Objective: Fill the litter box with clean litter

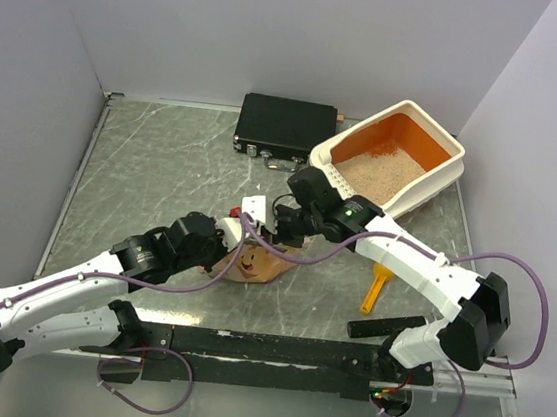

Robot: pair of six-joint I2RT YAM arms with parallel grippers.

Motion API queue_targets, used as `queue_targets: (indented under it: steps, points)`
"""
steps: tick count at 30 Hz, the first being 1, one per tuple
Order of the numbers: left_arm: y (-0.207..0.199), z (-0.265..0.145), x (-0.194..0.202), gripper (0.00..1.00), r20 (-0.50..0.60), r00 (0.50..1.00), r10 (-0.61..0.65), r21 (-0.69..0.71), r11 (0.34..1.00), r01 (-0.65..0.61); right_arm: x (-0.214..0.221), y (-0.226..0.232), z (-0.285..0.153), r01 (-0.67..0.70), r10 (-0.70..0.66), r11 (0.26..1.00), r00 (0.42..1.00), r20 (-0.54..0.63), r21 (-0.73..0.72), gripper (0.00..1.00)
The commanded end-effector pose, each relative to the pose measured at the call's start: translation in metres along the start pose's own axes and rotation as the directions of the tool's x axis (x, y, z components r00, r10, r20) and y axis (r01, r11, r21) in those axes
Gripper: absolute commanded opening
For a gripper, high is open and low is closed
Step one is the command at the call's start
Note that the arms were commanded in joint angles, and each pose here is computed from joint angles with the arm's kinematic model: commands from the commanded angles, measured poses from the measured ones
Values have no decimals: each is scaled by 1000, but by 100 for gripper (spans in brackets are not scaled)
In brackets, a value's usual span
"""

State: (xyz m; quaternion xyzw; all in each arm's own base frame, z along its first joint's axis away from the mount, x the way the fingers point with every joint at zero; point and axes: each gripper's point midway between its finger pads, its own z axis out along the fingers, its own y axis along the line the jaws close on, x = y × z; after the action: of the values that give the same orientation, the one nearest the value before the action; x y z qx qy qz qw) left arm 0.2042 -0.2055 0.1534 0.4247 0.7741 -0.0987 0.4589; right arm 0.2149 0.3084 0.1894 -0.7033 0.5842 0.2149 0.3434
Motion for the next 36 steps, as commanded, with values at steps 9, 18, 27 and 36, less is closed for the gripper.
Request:
queue_targets:
  steps: [9,18,27,36]
  points:
    - [19,-14,-44,1,132,990,-39,-72,996,48,22,-8,-17,45,-32,997,973,-229,55,0]
    - [24,-17,-45,1,146,988,-42,-99,993,57,39,11,-4,48,-42,999,967,-252,17,0]
    - [28,-24,-50,1,196,980,-34,-117,991,58,42,22,13,41,-42,999,980,-194,-9,0]
    - [22,-20,-48,1,203,979,-31,-90,995,50,48,24,12,-2,4,1000,994,-106,14,0]
